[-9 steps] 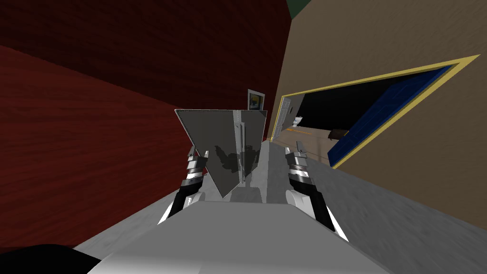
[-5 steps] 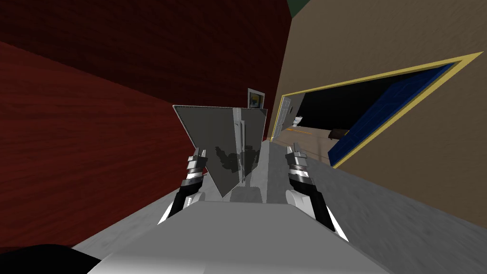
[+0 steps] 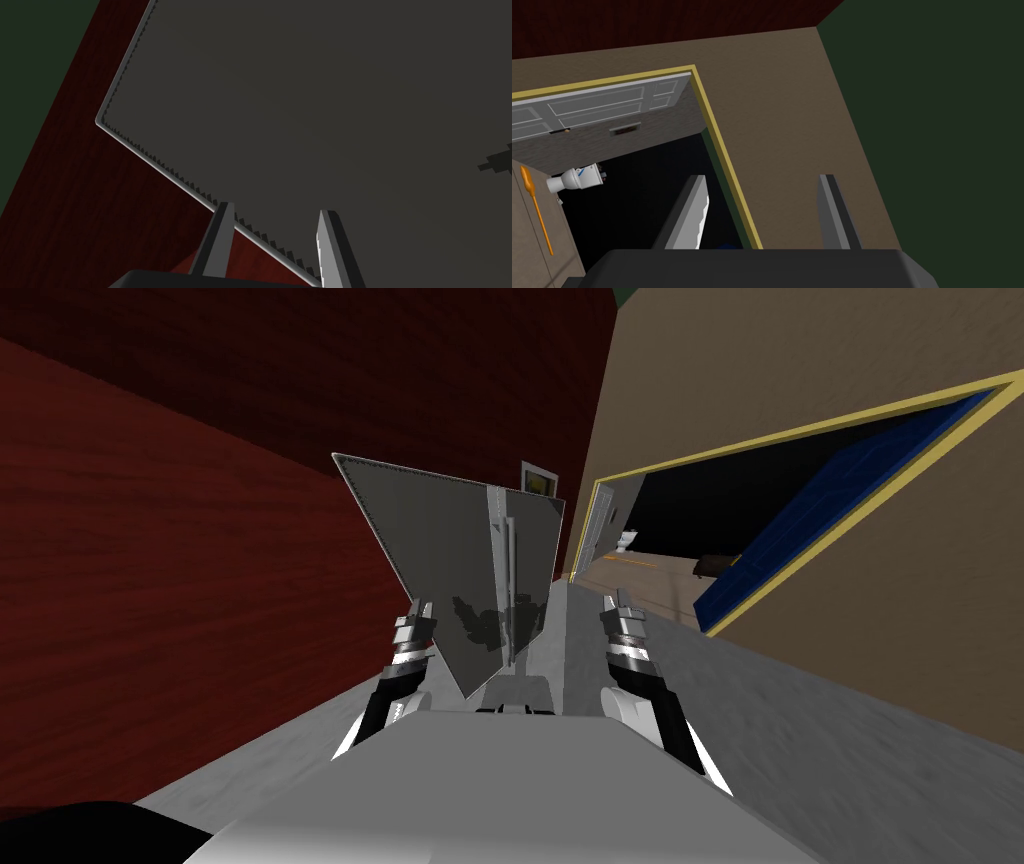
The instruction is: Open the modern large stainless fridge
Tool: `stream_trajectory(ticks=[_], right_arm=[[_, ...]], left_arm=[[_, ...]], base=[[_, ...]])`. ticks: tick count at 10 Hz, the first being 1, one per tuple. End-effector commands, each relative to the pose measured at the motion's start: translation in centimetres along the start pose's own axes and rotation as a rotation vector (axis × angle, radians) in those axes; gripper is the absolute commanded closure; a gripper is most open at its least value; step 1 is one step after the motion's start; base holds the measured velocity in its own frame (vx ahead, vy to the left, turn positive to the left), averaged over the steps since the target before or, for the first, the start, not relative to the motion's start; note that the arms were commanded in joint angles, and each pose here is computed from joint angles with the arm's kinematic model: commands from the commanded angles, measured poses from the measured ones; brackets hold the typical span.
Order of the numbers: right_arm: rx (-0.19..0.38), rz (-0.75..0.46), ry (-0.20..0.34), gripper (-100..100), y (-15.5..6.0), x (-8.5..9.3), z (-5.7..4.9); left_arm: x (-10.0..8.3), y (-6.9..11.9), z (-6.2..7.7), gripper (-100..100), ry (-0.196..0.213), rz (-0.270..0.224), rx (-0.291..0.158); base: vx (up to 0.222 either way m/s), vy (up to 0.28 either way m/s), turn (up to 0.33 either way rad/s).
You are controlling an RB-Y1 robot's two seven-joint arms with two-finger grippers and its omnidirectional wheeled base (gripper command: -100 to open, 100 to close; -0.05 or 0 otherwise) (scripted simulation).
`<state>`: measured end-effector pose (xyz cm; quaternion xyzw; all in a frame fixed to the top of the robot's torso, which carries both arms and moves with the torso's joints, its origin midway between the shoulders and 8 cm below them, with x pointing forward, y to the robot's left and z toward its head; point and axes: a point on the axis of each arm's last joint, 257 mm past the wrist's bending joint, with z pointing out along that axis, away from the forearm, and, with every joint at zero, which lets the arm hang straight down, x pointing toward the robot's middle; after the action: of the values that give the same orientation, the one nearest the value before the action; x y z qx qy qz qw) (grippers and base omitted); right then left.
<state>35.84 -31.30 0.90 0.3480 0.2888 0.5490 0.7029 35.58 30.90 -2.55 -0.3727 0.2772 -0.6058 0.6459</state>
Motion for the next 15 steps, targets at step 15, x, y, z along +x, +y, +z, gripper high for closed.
stream_trajectory(ticks=[15], right_arm=[[0.001, 0.0, 0.0, 0, 0.0, 0.0, 0.0]], left_arm=[[-1.1, 0.2, 12.0, -100, 0.111, 0.233, -0.03]], base=[[-0.045, -0.049, -0.093]])
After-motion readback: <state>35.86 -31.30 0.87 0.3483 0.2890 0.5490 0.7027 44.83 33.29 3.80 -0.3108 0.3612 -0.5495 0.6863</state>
